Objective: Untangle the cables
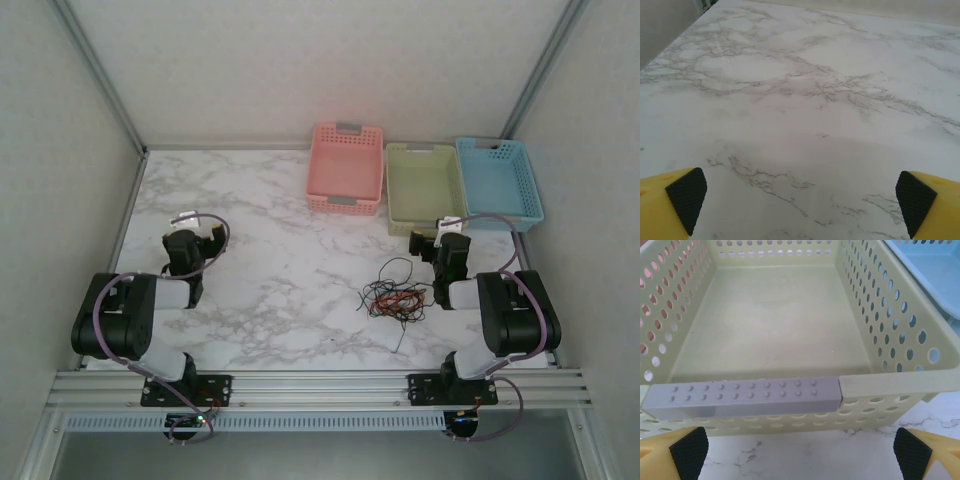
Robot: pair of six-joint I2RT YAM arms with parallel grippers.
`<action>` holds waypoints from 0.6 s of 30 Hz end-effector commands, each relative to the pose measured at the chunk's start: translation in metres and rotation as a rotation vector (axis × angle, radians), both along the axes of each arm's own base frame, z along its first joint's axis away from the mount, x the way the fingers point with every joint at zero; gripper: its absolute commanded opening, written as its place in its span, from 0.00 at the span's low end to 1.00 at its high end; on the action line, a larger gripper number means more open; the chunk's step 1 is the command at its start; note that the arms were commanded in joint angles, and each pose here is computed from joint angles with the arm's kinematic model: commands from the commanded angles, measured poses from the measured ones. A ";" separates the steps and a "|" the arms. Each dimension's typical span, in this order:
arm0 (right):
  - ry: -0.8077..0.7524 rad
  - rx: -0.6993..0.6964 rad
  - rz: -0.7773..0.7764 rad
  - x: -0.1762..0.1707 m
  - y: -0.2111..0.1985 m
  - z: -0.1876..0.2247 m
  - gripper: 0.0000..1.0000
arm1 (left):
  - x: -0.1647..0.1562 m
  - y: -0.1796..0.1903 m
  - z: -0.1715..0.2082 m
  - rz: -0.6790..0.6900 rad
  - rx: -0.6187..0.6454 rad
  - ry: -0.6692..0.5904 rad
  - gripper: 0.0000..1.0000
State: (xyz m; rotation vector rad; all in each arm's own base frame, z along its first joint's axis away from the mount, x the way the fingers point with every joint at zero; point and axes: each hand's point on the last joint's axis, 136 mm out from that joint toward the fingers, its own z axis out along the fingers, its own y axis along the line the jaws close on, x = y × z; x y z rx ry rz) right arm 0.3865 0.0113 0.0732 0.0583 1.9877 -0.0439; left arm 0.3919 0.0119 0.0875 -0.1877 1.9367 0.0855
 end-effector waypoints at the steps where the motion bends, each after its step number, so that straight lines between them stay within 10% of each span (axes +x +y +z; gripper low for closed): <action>1: -0.022 -0.005 0.016 0.006 0.002 0.009 0.99 | 0.004 -0.001 0.004 -0.006 -0.013 -0.010 1.00; 18: -0.018 0.003 0.019 0.006 0.001 0.009 0.99 | 0.004 -0.001 0.004 -0.007 -0.015 -0.011 1.00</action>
